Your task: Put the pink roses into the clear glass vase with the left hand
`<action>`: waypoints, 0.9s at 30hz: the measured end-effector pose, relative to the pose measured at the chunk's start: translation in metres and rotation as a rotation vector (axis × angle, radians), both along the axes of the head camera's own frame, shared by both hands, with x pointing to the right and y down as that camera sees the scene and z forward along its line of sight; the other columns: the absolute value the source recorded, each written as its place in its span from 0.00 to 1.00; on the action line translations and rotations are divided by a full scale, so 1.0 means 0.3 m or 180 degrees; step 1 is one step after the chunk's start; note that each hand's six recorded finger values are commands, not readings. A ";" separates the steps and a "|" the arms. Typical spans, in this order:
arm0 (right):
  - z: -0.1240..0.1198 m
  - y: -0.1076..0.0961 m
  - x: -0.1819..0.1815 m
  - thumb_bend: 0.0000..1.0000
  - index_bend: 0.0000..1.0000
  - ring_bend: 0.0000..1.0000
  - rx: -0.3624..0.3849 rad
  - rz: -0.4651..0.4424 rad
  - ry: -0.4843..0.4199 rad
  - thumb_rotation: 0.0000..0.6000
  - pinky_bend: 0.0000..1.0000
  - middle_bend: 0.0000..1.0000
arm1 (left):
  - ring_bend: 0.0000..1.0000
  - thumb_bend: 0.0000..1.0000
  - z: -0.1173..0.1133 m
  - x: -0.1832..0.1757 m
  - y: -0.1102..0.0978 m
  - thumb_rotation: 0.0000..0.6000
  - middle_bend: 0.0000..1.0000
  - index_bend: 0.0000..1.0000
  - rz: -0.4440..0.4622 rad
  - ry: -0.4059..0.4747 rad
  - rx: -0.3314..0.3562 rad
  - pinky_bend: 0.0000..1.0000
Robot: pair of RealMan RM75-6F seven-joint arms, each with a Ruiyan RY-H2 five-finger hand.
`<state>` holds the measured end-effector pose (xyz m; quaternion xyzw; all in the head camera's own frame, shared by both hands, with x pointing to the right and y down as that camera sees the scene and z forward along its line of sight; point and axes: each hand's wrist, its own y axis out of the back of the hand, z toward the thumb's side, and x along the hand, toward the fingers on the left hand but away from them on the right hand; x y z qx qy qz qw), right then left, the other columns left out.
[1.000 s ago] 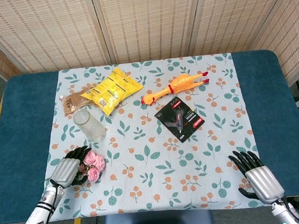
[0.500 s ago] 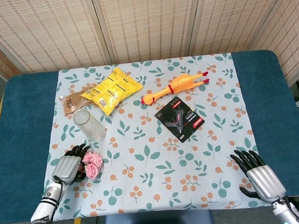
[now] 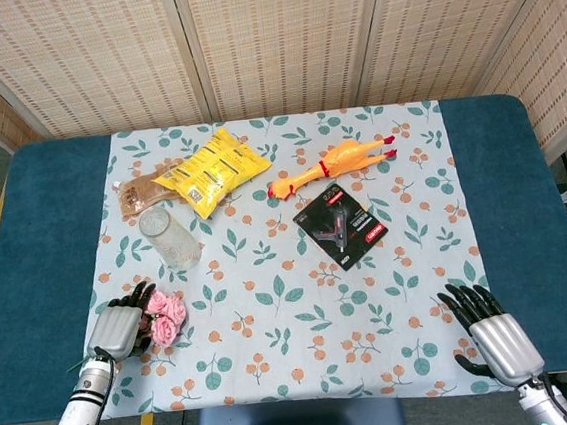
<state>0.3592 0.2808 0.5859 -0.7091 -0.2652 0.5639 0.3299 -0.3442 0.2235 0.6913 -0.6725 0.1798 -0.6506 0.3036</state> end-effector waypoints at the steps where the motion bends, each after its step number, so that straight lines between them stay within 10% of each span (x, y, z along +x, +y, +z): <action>1: 0.000 0.000 0.001 0.15 0.00 0.00 -0.0001 0.0001 0.0000 1.00 0.00 0.00 | 0.25 0.31 0.000 -0.001 0.004 1.00 0.02 0.00 0.0010 -0.0024 0.0006 0.27; 13: -0.002 0.000 0.003 0.15 0.00 0.00 -0.0009 0.0005 0.0008 1.00 0.00 0.00 | 0.65 0.66 0.040 0.009 0.023 1.00 0.49 0.34 -0.0043 -0.0005 -0.0099 0.34; 27: 0.003 0.000 0.004 0.15 0.00 0.00 -0.0037 0.0016 0.0019 1.00 0.00 0.00 | 0.83 0.88 -0.040 0.025 -0.116 1.00 0.77 0.59 -0.0182 0.0540 0.1009 0.45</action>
